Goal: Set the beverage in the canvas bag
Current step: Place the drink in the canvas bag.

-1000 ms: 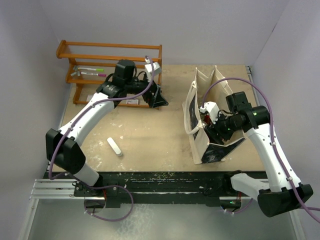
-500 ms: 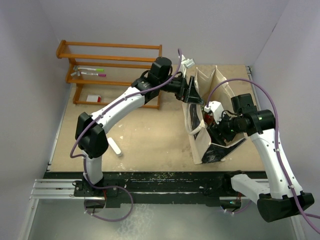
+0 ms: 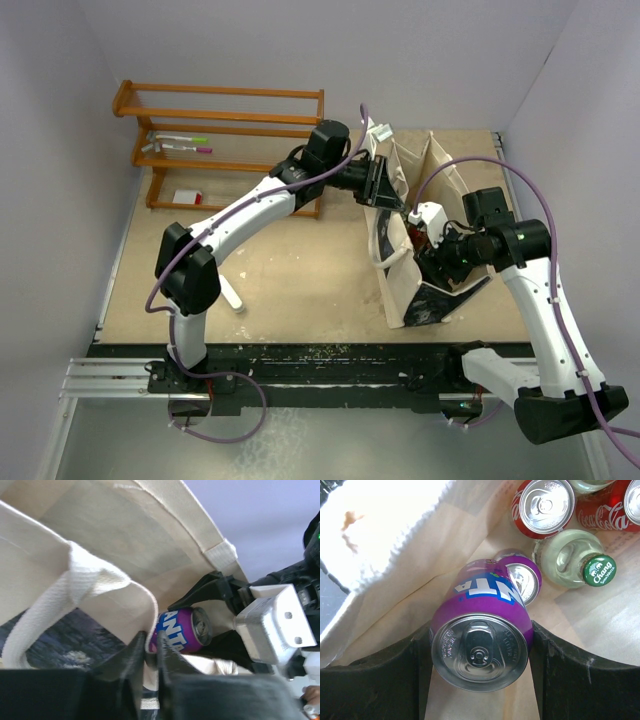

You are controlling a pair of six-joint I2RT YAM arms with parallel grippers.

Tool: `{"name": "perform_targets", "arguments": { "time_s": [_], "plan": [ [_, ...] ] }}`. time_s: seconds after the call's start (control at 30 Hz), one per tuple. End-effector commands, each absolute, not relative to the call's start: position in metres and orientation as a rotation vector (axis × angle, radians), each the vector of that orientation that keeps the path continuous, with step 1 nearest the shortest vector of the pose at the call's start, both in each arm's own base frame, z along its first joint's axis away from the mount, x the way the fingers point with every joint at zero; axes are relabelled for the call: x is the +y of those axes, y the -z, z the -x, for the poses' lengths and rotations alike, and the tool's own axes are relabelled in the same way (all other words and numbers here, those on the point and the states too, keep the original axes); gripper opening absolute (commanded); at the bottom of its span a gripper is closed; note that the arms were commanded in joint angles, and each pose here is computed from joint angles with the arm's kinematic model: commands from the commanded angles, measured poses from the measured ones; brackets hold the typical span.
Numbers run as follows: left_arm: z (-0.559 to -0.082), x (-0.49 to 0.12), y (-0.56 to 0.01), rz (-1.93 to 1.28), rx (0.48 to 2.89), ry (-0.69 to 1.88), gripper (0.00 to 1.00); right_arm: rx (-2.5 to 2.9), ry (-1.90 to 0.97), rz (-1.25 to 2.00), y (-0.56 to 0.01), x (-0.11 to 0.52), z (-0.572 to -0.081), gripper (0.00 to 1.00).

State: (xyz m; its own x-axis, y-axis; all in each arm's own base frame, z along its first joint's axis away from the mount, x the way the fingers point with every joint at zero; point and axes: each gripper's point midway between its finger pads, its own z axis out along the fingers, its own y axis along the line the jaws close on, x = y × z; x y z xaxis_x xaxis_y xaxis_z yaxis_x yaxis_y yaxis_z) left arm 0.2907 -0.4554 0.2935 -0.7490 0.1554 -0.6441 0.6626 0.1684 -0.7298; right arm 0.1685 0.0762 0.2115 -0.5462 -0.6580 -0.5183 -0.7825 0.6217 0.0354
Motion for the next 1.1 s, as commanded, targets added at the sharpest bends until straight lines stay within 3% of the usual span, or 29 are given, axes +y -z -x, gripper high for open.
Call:
{"name": "perform_targets", "arguments": {
  "time_s": [0.0, 0.4, 0.67, 1.07],
  "plan": [
    [-0.281, -0.453, -0.305, -0.956, 1.845, 1.610, 0.00, 2.372, -0.425, 1.114, -0.230, 0.081, -0.151, 0.00],
    [-0.265, -0.449, -0.304, -1.223, 1.658, 1.618, 0.00, 2.241, -0.270, 1.107, -0.280, 0.074, -0.180, 0.00],
    [-0.267, -0.450, -0.301, -1.242, 1.664, 1.616, 0.00, 2.337, -0.128, 1.065, -0.273, 0.055, -0.195, 0.00],
    [-0.276, -0.450, -0.295, -1.198, 1.703, 1.551, 0.00, 2.402, -0.247, 1.032, -0.251, 0.067, -0.170, 0.00]
  ]
}}
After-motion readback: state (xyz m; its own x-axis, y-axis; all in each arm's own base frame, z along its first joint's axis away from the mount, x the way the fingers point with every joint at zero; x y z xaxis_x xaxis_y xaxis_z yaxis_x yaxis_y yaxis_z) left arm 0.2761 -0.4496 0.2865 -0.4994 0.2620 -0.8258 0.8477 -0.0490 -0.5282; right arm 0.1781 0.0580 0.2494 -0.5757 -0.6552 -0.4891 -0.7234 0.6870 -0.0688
